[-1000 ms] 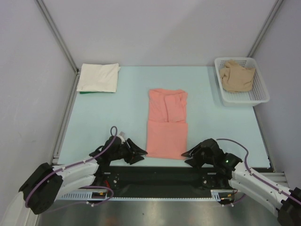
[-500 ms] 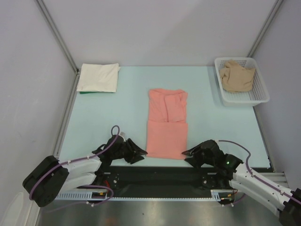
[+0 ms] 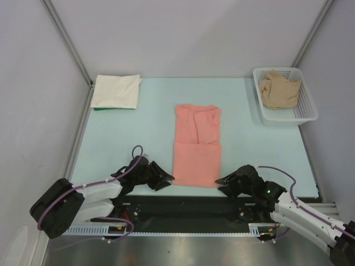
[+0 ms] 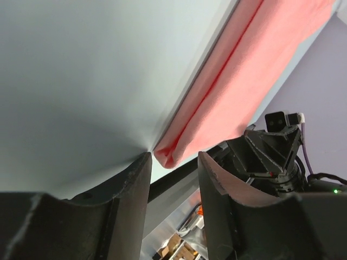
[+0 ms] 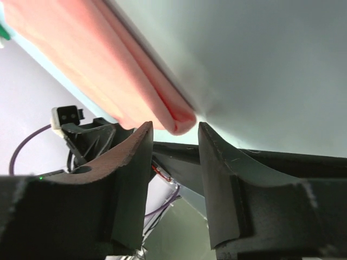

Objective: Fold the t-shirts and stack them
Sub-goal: Fold the tshirt

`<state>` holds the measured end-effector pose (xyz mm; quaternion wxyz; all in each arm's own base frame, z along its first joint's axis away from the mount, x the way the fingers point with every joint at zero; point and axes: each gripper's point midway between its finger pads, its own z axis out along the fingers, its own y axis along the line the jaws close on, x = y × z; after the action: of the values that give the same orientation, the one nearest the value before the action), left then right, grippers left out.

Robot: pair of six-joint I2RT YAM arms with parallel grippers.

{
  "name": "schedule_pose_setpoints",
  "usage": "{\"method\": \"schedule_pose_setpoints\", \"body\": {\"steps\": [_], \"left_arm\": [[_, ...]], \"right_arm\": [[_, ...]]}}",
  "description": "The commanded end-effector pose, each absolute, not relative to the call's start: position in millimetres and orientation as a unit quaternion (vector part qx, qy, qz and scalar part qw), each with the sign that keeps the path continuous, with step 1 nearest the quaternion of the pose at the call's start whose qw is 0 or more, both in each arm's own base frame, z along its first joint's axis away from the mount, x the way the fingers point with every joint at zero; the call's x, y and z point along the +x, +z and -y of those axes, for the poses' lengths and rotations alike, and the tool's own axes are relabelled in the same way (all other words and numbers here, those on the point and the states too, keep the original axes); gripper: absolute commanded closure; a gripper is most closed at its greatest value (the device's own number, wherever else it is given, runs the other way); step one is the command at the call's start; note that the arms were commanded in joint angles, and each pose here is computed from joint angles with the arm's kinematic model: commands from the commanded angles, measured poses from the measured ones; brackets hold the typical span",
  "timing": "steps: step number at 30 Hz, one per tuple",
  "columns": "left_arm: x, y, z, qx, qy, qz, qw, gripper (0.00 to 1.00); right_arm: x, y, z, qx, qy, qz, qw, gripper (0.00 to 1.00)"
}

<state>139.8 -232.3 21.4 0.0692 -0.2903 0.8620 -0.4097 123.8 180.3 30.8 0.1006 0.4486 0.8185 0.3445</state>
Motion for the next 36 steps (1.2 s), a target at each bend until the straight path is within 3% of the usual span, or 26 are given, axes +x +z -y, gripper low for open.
{"method": "schedule_pose_setpoints", "body": {"steps": [1, 10, 18, 28, 36], "left_arm": [[140, 12, 222, -0.308, -0.367, -0.875, 0.073, 0.53], [128, 1, 224, -0.311, -0.337, -0.888, 0.035, 0.53], [121, -8, 219, -0.331, -0.304, -0.893, 0.022, 0.62], [122, -13, 220, -0.336, -0.307, -0.890, 0.022, 0.62], [118, -18, 216, -0.344, -0.302, -0.889, 0.018, 0.62]], "right_arm": [[107, 9, -160, 0.454, 0.275, -0.843, 0.094, 0.55], [109, 3, -166, 0.449, 0.274, -0.846, 0.088, 0.51], [108, 1, -166, 0.447, 0.267, -0.849, 0.086, 0.51], [104, -9, -161, 0.463, 0.266, -0.842, 0.081, 0.61], [102, -19, -155, 0.464, 0.250, -0.846, 0.081, 0.61]]}}
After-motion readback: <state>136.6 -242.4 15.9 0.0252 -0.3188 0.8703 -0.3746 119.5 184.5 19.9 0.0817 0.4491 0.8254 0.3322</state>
